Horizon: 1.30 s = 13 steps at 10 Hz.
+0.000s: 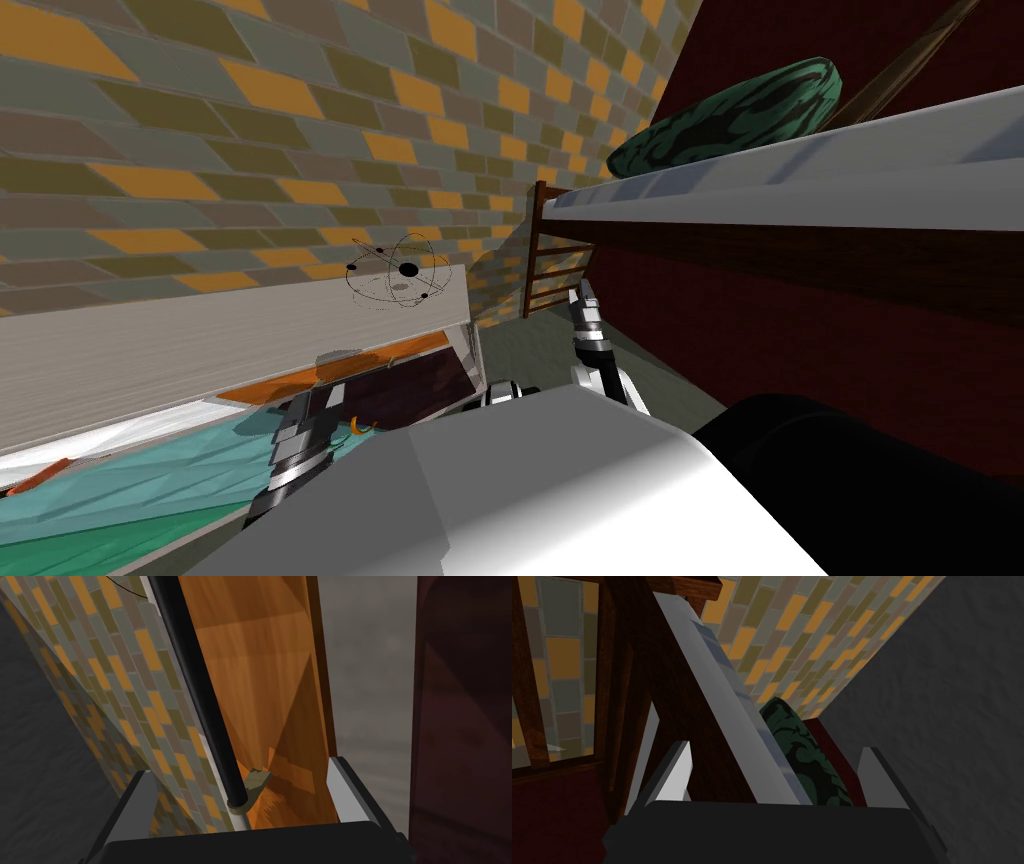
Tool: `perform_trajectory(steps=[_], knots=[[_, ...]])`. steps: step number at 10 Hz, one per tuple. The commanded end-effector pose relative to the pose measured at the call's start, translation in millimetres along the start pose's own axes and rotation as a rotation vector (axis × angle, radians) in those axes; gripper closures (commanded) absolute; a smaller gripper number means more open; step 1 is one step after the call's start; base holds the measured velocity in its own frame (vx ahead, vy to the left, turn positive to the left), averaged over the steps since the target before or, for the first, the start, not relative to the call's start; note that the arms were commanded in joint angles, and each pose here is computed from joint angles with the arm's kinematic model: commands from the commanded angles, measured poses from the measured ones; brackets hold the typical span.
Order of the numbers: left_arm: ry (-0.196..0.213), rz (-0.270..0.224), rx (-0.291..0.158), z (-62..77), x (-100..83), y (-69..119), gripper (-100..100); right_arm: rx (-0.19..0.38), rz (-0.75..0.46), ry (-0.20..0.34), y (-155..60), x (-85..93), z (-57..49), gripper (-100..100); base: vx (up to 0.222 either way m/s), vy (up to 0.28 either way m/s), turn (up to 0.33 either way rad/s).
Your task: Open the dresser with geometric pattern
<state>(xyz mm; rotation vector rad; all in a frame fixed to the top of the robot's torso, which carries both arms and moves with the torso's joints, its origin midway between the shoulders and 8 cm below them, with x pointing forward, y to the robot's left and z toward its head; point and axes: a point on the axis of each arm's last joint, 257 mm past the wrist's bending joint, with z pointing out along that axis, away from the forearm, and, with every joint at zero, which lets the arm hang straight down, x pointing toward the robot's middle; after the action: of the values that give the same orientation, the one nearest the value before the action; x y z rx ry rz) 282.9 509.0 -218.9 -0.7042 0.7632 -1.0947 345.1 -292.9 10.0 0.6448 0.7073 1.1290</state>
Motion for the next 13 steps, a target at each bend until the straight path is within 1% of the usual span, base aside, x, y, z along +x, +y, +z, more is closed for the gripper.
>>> perform_trajectory(steps=[1, 2, 3, 4, 5, 6, 7, 8, 9, 10, 11, 12, 13], knots=[[-0.018, 0.016, 0.061, 14.3, -28.6, -17.3, -100, 0.0, 0.0, 0.0, 0.0, 0.0, 0.0, 0, -0.016, -0.093, -0.066], [-0.032, 0.014, 0.024, 4.3, -31.5, -7.6, -100, 0.0, 0.0, 0.0, 0.0, 0.0, 0.0, 0, -0.003, -0.028, -0.015], [-0.028, 0.003, 0.004, -0.1, -26.6, -2.7, -100, 0.0, 0.0, 0.0, 0.0, 0.0, 0.0, 0, 0.0, 0.0, 0.0], [-0.004, 0.006, 0.008, 0.7, -3.9, -1.4, 100, 0.0, 0.0, 0.0, 0.0, 0.0, 0.0, 0, 0.01, 0.093, 0.159], [0.013, -0.007, 0.003, -1.6, 18.8, 0.4, 100, 0.0, 0.0, 0.0, -0.1, -0.1, -0.1, 0, 0.005, 0.17, 0.226], [0.025, -0.003, 0.006, -0.2, 24.8, 0.5, 100, 0.0, -0.001, 0.0, -0.1, -0.1, -0.1, 0, 0.025, 0.138, 0.039], [0.048, -0.013, 0.003, -2.1, 52.2, 1.3, 100, 0.0, 0.0, 0.0, -0.1, -0.1, 0.0, 0, 0.022, 0.129, 0.116], [0.05, -0.013, 0.003, -2.1, 53.4, 1.6, 100, 0.0, 0.0, 0.0, -0.1, -0.1, 0.0, 0, -0.001, 0.097, 0.07], [0.071, -0.023, -0.003, -5.3, 81.3, 2.1, 100, 0.0, 0.0, 0.0, 0.0, 0.0, 0.0, 0, -0.008, 0.129, 0.15], [0.07, -0.025, -0.014, -8.2, 81.3, 5.1, 100, 0.0, 0.0, 0.0, 0.0, -0.1, 0.0, 0, -0.01, 0.095, 0.054], [0.073, -0.024, 0.003, -3.8, 82.1, 0.6, 100, 0.0, 0.0, 0.0, 0.0, 0.0, 0.0, 0, -0.014, 0.028, -0.004], [0.09, -0.036, -0.006, -8.2, 110.2, 0.9, 100, 0.0, 0.0, 0.0, 0.0, 0.0, 0.0, 0, -0.004, 0.071, 0.18], [0.093, -0.047, -0.008, -10.4, 130.1, -2.2, 100, 0.0, 0.0, 0.0, -0.1, -0.1, 0.0, 0, 0.015, 0.157, 0.234]])
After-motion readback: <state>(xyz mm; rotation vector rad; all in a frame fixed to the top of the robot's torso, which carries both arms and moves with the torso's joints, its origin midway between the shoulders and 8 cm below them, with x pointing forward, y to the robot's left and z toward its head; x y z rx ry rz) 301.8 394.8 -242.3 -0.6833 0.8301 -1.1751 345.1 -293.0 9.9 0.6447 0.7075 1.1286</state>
